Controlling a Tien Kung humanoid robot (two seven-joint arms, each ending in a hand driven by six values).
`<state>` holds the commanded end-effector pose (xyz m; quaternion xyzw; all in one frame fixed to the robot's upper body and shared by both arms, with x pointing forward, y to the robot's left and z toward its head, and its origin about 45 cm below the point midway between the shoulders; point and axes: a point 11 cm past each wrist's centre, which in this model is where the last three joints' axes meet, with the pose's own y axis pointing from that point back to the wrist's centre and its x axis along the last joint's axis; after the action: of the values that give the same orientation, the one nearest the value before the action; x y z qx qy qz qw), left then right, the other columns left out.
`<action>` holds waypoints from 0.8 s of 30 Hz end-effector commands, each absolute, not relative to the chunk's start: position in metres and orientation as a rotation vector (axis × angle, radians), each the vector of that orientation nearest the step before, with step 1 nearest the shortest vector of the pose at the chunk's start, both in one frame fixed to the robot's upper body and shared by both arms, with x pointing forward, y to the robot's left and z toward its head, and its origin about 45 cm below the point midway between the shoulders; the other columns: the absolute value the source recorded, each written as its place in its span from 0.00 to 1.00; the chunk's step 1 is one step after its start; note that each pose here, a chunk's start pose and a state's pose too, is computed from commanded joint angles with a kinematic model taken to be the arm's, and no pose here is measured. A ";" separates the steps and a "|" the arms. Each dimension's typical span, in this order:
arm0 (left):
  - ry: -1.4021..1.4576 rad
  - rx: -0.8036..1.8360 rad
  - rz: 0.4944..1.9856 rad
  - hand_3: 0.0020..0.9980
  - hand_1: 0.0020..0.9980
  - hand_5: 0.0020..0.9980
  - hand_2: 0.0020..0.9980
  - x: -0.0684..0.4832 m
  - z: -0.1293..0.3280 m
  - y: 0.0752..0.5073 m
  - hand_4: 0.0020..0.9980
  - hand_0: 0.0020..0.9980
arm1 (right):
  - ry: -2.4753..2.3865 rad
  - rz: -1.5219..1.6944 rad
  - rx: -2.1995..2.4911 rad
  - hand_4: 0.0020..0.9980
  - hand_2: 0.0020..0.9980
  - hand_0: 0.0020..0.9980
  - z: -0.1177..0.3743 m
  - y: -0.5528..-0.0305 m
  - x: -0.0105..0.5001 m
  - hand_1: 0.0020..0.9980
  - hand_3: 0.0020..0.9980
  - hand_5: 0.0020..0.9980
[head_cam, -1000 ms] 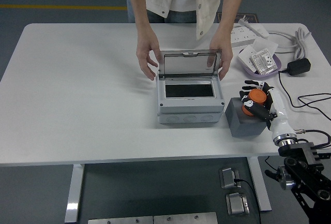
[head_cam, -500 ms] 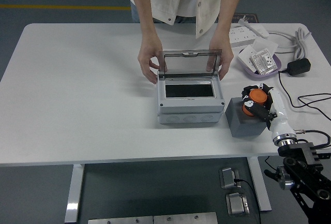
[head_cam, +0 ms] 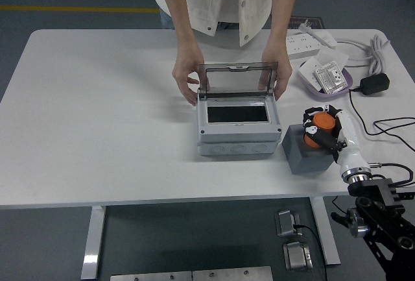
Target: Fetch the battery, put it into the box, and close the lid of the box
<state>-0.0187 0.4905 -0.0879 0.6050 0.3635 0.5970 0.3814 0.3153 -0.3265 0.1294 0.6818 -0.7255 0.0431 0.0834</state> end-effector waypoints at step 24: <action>0.922 1.549 1.534 0.54 0.60 0.00 0.55 -0.018 -0.086 0.494 0.39 0.46 | -2.043 0.428 2.025 0.00 0.25 0.15 0.186 -0.323 0.359 0.20 0.22 0.00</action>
<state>-0.0178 0.4939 -0.0862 0.6060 0.3606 0.6000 0.3778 0.3595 -0.3227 0.1860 0.6916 -0.6977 0.1463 0.1165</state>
